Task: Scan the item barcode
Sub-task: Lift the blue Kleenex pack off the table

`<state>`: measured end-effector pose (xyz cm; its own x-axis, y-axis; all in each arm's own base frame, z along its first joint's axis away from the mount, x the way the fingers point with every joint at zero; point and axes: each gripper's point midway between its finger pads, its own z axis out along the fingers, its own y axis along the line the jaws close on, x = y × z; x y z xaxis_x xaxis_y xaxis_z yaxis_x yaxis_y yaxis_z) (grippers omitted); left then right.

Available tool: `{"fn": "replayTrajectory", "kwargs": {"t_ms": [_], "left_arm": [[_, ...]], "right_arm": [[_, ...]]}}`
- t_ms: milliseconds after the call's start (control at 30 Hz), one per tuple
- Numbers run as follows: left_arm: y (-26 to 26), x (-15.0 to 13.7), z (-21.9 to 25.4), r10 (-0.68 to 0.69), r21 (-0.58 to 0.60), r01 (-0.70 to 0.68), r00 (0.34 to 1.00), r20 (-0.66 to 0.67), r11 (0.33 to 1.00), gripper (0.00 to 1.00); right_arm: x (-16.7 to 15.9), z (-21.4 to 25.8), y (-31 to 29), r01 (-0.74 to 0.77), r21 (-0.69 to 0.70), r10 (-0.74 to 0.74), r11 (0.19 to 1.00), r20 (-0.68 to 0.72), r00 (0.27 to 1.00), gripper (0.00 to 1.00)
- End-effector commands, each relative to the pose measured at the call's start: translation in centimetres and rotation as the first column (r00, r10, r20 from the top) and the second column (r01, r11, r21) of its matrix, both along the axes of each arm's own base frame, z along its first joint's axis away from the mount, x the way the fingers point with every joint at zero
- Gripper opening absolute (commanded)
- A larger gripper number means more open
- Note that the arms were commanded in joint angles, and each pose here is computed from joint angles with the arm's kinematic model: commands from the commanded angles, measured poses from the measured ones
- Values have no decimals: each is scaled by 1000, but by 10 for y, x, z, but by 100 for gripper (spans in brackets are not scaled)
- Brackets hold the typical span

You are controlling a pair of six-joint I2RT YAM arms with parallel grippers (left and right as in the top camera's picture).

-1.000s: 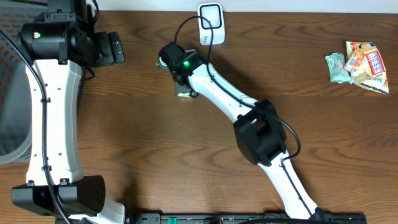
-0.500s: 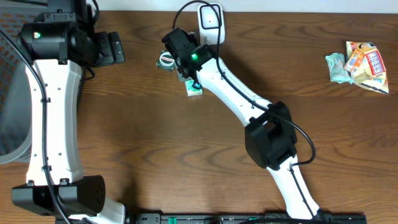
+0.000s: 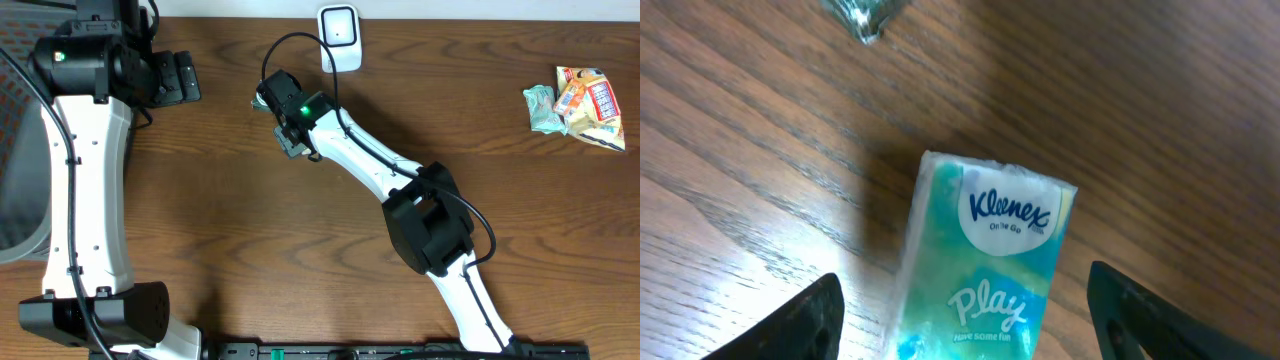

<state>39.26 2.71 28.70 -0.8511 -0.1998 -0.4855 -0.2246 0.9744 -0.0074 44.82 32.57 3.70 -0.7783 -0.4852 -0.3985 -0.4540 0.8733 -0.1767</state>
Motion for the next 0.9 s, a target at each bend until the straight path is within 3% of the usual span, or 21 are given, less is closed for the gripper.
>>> {"fn": "replayTrajectory", "kwargs": {"t_ms": [0, 300, 867], "left_arm": [[4, 0, -3, 20, 10, -20, 1000, -8, 1000, 98], [4, 0, -3, 20, 10, -20, 1000, -8, 1000, 98], [4, 0, -3, 20, 10, -19, 1000, -8, 1000, 98]], "right_arm": [[0, 7, 0, -13, -5, 13, 1000, 14, 1000, 73], [1, 8, 1, -13, 0, 13, 1000, 19, 1000, 71], [3, 0, 8, -22, 25, 21, 999, 42, 999, 55]]}}
